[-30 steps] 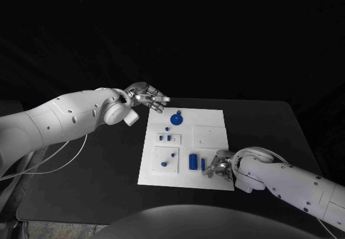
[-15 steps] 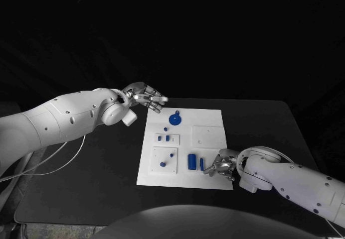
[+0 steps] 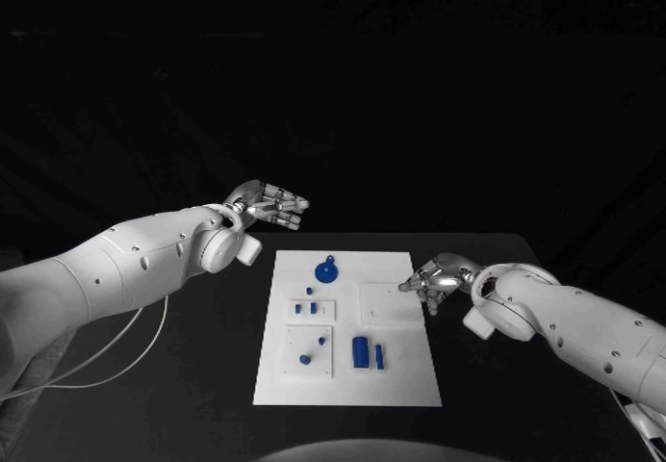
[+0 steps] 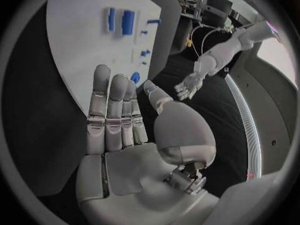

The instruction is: Assemble the parts on the task board

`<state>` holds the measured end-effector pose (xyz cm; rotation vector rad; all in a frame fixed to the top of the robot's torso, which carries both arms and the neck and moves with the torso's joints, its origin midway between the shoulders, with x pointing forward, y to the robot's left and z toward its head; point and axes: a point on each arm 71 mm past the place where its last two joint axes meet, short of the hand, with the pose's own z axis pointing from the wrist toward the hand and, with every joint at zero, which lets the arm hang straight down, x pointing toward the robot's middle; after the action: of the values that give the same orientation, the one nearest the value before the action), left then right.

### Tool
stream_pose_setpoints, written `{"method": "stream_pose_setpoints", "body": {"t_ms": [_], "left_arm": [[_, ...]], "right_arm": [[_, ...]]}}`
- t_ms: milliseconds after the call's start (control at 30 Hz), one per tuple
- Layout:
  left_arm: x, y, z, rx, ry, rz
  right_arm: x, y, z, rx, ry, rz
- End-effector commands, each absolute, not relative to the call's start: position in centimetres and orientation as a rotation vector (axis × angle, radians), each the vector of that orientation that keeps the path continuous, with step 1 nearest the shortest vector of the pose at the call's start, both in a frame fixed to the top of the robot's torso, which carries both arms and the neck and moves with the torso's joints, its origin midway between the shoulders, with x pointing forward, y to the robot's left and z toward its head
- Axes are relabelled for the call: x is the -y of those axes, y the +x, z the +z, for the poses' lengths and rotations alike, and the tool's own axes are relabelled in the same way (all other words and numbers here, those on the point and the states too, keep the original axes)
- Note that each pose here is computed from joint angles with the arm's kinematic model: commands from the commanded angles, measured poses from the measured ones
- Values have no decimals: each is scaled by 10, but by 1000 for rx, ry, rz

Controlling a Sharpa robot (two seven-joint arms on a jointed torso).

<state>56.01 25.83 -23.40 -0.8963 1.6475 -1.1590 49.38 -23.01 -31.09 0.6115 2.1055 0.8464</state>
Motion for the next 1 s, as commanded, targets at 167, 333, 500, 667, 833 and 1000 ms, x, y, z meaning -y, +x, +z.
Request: {"method": "stream_pose_setpoints", "body": {"t_ms": [167, 333, 500, 667, 833, 1000], "left_arm": [[-271, 572, -229, -1456, -995, -1181], [-272, 577, -230, -1445, -1005, -1182], [-264, 582, -232, -1446, -1011, -1195], [-261, 582, -234, -1475, -1001, -1168], [-257, 578, -235, -1460, -1010, -1176], [-247, 566, -237, -1418, -1034, -1196]], "right_arm": [[260, 540, -290, -1664, 903, 1104], [265, 553, -286, -1525, 1013, 1176], [262, 559, -283, -1424, 1086, 1235], [260, 559, -286, -1499, 1064, 1186], [256, 558, -280, -1474, 1061, 1199], [245, 554, -266, -1411, 1058, 1229]]}}
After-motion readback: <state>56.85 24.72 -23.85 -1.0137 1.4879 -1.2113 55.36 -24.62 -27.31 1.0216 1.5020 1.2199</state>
